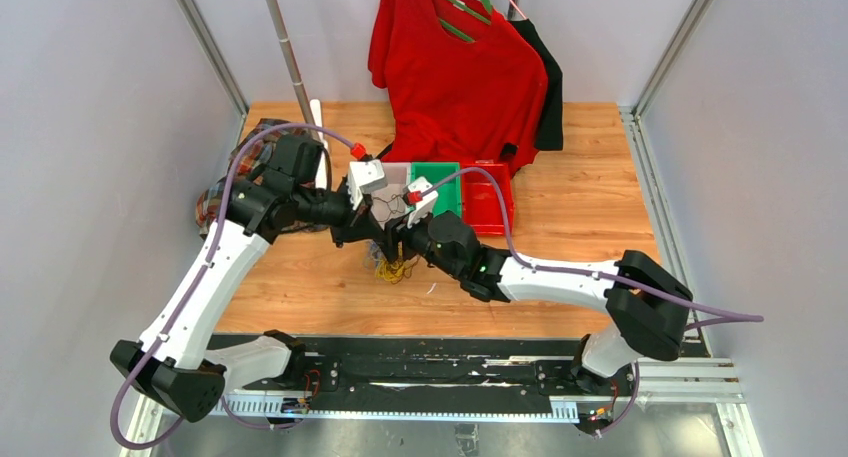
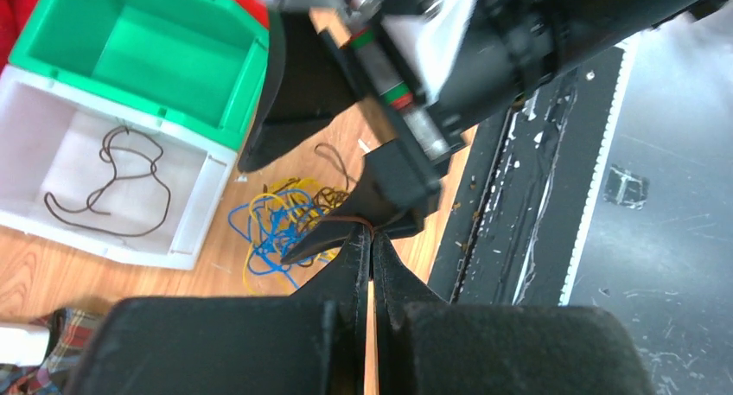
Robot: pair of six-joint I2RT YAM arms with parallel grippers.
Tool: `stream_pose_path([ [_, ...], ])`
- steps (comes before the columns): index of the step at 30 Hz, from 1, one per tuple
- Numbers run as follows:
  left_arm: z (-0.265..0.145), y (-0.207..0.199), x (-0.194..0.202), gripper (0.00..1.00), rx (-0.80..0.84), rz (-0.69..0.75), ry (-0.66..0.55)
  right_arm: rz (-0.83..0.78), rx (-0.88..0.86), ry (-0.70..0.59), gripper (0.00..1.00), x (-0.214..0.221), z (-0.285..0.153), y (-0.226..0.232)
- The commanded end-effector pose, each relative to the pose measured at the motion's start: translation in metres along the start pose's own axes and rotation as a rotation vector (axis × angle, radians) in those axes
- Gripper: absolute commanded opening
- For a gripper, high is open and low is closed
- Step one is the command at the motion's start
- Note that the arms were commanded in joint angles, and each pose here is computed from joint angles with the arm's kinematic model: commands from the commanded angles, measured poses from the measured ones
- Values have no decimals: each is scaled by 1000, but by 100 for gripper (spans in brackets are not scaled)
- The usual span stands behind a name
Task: Untangle the cables
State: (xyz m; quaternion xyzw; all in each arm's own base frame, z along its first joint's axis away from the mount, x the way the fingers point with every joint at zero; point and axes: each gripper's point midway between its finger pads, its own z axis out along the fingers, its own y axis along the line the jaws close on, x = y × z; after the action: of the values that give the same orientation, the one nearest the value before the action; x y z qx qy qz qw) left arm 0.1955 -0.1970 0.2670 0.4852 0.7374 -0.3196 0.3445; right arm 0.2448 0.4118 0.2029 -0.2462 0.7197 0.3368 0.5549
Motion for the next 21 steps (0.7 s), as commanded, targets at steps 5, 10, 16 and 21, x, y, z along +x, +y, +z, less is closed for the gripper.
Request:
stream_pose_path([
  [5, -21, -36, -50, 1, 131, 28, -135, 32, 70, 37, 53, 30, 5, -15],
  [10, -35, -32, -74, 0, 79, 64, -173, 43, 129, 84, 50, 61, -9, -35],
  [16, -63, -29, -116, 0, -12, 134, -253, 48, 172, 132, 48, 91, -24, -50],
  [21, -82, -34, -142, 0, -47, 175, -313, 48, 168, 124, 50, 87, -34, -51],
])
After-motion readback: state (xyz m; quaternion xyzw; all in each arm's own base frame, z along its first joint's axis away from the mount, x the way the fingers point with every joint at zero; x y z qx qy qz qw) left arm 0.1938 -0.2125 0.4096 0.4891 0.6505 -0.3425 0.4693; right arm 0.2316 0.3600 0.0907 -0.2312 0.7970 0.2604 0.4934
